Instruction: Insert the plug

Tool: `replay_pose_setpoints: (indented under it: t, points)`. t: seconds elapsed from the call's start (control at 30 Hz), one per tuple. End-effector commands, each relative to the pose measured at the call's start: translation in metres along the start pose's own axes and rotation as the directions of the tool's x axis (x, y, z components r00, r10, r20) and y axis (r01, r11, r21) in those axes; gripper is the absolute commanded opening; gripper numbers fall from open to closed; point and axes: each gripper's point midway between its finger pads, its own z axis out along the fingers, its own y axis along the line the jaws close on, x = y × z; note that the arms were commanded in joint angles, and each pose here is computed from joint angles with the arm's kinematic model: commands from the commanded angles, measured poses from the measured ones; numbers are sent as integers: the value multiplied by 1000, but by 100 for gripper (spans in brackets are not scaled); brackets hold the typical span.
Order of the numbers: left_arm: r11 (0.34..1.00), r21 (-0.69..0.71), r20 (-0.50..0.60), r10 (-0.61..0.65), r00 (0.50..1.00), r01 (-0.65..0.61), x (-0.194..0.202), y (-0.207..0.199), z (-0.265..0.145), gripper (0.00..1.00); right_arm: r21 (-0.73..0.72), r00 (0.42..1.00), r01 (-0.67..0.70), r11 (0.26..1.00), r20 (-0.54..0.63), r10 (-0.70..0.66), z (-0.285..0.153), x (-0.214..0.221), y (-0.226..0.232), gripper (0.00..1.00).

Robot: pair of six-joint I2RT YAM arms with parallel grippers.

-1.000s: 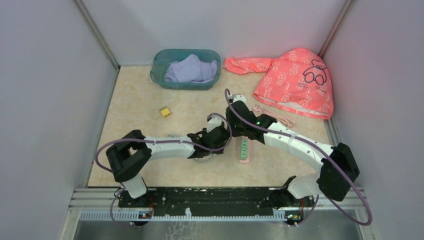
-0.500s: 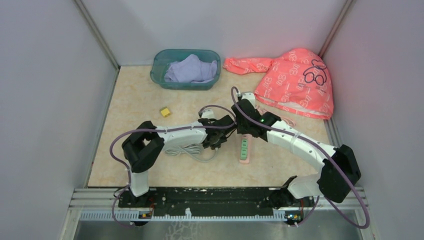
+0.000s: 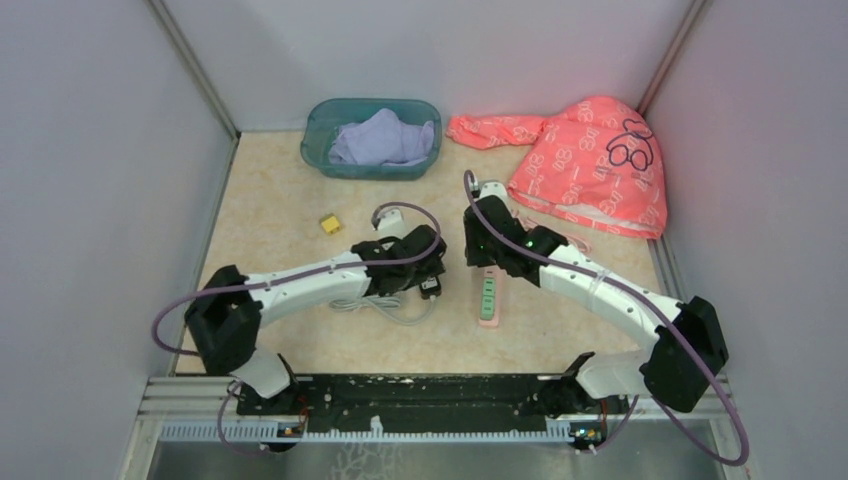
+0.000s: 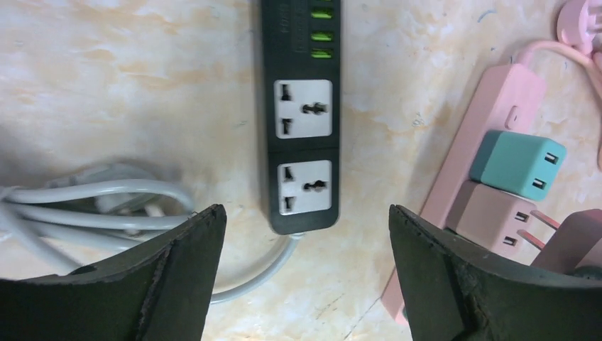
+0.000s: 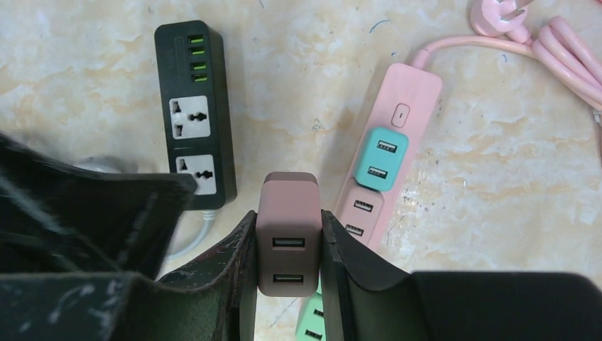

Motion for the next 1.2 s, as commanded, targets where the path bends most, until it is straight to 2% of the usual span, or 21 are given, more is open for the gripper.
replay_pose_setpoints:
  t: [0.0, 0.23, 0.5, 0.87, 1.17]
  points:
    - [996, 65, 21, -61, 998, 59, -18, 19, -7, 89, -89, 996, -8, 996, 85, 15, -13, -31, 21, 0]
    - [975, 194, 28, -116, 993, 108, -42, 49, -16, 85, -153, 999, 6, 988, 50, 2, -3, -33, 41, 0]
    - [949, 304, 59, -101, 993, 79, -74, 60, -17, 83, -202, 1000, 15, 979, 5, -14, 8, -34, 59, 0]
    - [877, 470, -49, -84, 995, 97, -89, 38, 20, 72, -271, 999, 31, 962, -32, -41, 27, -27, 89, 0]
    - [871, 476, -163, -45, 986, 119, -75, 35, 60, 65, -299, 995, 39, 954, -80, -66, 43, -17, 106, 0]
